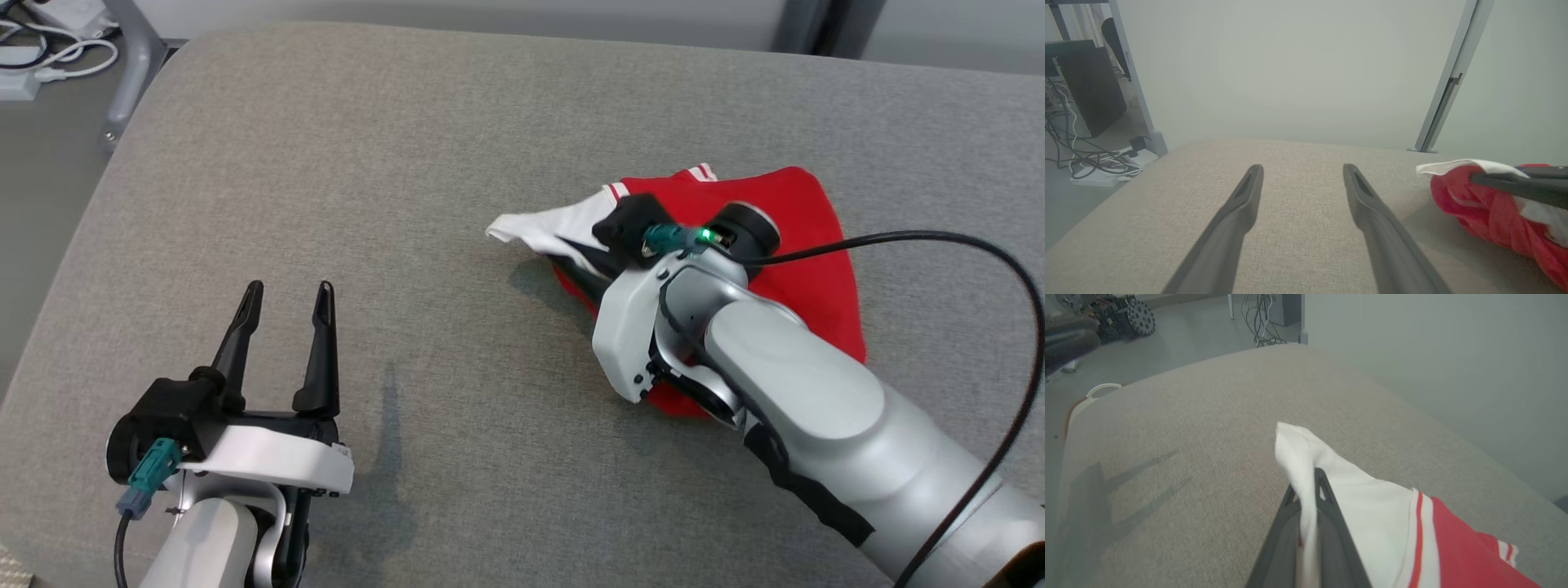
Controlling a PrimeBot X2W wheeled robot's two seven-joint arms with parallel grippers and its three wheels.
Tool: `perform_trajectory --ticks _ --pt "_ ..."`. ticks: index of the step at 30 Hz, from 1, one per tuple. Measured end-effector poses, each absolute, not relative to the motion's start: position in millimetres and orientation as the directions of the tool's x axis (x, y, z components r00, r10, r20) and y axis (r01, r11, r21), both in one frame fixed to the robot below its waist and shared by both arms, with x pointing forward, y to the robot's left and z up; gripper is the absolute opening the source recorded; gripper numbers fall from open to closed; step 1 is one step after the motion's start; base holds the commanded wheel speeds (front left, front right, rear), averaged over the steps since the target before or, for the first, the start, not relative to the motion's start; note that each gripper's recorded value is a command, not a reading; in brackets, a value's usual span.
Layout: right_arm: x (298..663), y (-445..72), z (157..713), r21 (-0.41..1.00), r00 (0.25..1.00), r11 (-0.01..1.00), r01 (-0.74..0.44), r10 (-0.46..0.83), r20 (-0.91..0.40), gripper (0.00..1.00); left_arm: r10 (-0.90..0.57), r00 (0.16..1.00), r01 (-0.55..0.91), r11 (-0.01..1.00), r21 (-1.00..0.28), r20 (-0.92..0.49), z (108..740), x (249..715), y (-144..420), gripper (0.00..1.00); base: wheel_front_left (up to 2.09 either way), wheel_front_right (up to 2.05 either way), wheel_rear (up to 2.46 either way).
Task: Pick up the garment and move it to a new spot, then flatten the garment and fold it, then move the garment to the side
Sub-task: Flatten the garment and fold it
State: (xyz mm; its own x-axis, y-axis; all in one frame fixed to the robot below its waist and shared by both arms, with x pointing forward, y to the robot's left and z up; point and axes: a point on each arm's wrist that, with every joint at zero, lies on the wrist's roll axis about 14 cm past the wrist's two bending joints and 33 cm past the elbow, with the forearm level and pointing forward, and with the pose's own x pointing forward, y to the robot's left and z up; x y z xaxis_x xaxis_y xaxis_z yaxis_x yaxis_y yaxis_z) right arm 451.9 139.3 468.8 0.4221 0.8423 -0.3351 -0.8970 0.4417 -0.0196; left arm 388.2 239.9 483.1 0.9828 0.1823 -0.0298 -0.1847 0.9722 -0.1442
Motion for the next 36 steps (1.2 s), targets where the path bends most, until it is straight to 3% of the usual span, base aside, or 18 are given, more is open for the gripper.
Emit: perform_trajectory --ticks 5,11,17,24,25,26,27,36 --pt "478.6 120.8 540.4 0.078 0.542 0.546 -0.834 0.838 -0.066 0.00 0.134 0.991 -0.134 0.981 -0.140 -0.010 487.9 398.3 228.1 1.00 0.00 0.00 0.00" --pt "500.1 45.1 564.7 0.312 0.740 0.683 -0.661 0.662 0.118 0.00 0.064 0.998 -0.063 0.989 -0.137 0.005 492.9 410.4 209.3 1.00 0.00 0.00 0.00" --pt "491.8 -49.9 501.3 0.542 0.916 0.765 -0.347 0.402 0.019 0.00 -0.008 1.000 0.008 0.990 -0.142 0.001 493.3 420.3 186.2 1.00 0.00 0.00 0.00" --pt "468.9 -103.1 446.1 0.636 0.968 0.764 -0.109 0.226 -0.106 0.00 -0.044 0.999 0.041 0.990 -0.134 -0.017 487.9 426.6 177.6 1.00 0.00 0.00 0.00" --pt "465.9 -105.5 440.9 0.631 0.968 0.769 -0.096 0.220 -0.120 0.17 -0.048 0.999 0.045 0.990 -0.134 -0.018 487.7 426.9 176.4 1.00 0.00 0.00 0.00" --pt "463.9 -109.2 437.8 0.639 0.971 0.765 -0.077 0.204 -0.127 0.50 -0.051 0.999 0.048 0.990 -0.134 -0.019 487.6 426.9 175.5 1.00 0.00 0.00 0.00" --pt "462.5 -111.4 435.9 0.648 0.972 0.759 -0.064 0.193 -0.131 1.00 -0.053 0.998 0.050 0.990 -0.134 -0.019 487.7 427.0 174.8 1.00 0.00 0.00 0.00" --pt "444.6 -148.6 433.7 0.563 0.987 0.826 -0.017 0.106 -0.125 1.00 -0.054 0.999 0.052 0.990 -0.129 -0.008 494.2 421.6 174.8 1.00 0.00 0.00 0.00"
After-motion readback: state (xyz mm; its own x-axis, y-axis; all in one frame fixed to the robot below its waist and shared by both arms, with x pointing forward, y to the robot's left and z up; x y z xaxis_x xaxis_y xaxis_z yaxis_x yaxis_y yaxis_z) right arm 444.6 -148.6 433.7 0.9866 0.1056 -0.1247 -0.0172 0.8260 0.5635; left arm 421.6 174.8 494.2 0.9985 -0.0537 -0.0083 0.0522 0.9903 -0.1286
